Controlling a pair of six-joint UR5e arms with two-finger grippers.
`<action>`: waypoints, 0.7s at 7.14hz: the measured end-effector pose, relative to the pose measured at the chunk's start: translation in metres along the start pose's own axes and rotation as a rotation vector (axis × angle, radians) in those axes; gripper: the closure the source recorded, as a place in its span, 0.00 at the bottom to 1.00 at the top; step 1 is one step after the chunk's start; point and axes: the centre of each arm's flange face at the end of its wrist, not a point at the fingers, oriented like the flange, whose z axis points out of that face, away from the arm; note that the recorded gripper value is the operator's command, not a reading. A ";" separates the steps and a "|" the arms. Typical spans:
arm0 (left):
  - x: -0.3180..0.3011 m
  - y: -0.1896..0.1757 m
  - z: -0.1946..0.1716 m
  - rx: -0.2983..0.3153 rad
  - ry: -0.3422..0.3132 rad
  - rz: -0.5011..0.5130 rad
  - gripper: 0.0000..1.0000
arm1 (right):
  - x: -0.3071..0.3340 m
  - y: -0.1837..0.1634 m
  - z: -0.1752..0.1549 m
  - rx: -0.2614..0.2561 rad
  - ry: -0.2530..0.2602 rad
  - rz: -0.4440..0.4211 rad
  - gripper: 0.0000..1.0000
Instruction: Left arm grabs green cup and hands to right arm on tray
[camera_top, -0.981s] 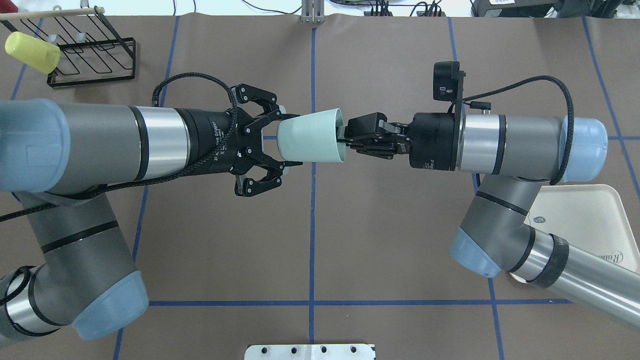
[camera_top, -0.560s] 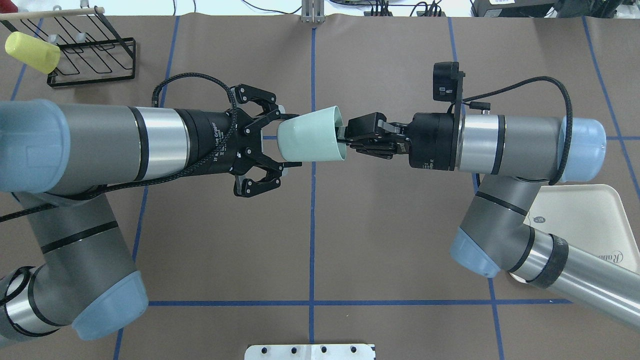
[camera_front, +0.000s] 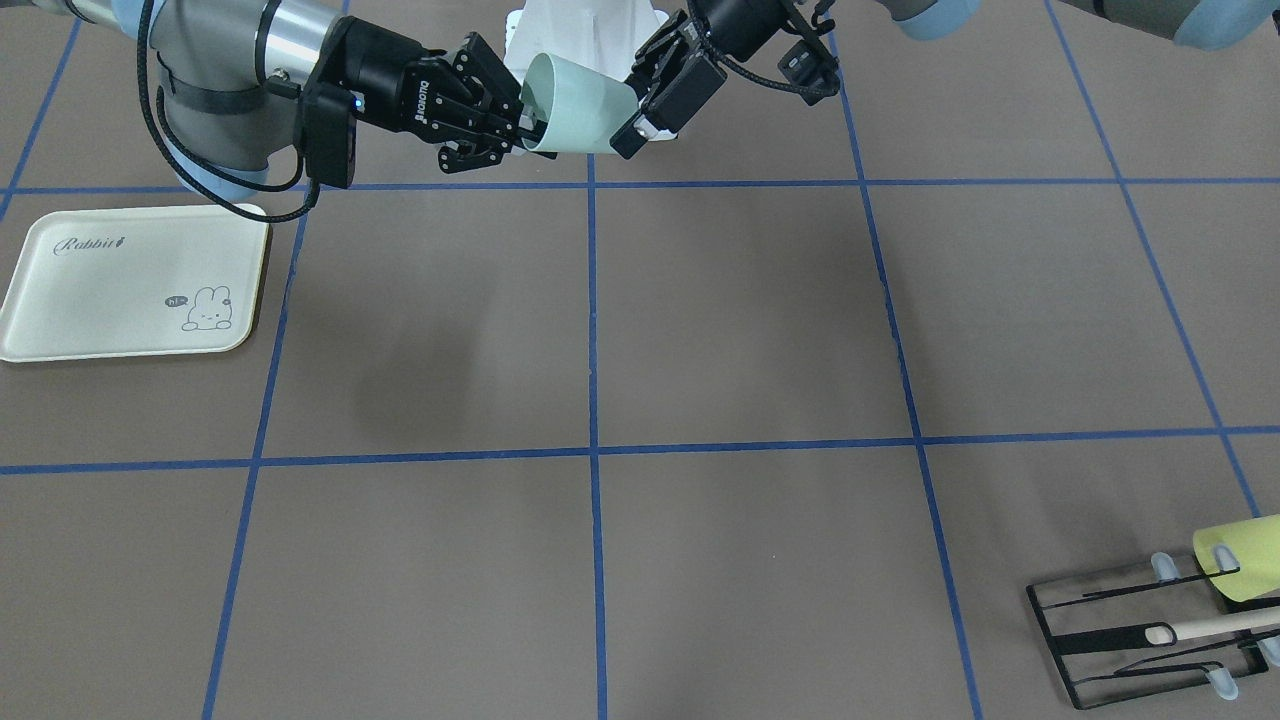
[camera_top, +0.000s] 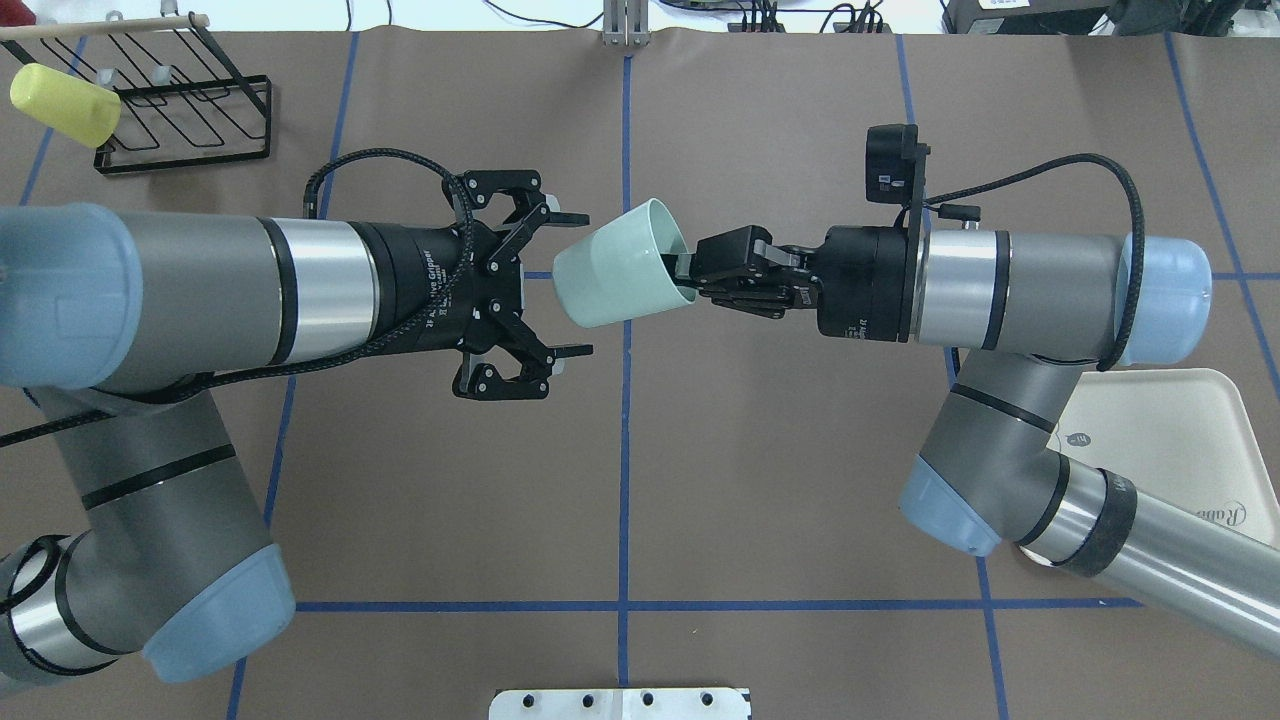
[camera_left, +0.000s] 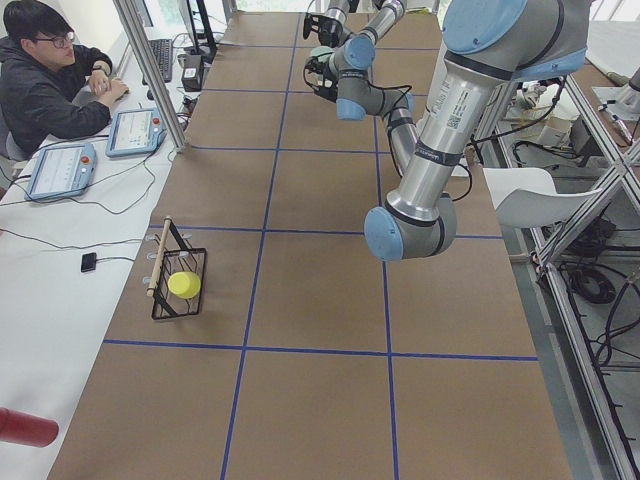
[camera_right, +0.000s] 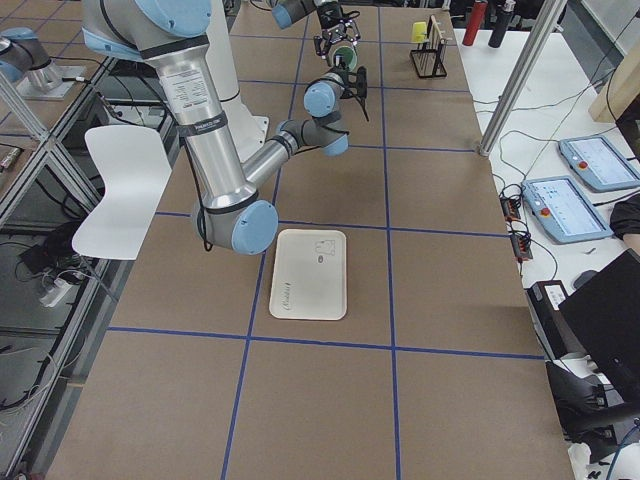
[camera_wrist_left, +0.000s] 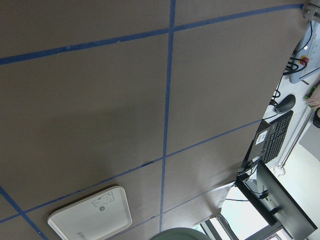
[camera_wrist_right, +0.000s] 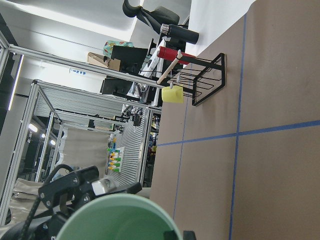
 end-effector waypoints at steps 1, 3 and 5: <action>0.000 -0.002 0.001 0.004 -0.001 0.008 0.00 | 0.001 -0.001 -0.001 0.004 0.002 -0.002 1.00; -0.002 -0.008 0.003 0.018 -0.007 0.055 0.00 | 0.004 -0.006 -0.004 0.038 0.009 -0.023 1.00; 0.000 -0.014 0.003 0.029 -0.005 0.098 0.00 | 0.022 -0.019 -0.009 0.073 0.050 -0.071 1.00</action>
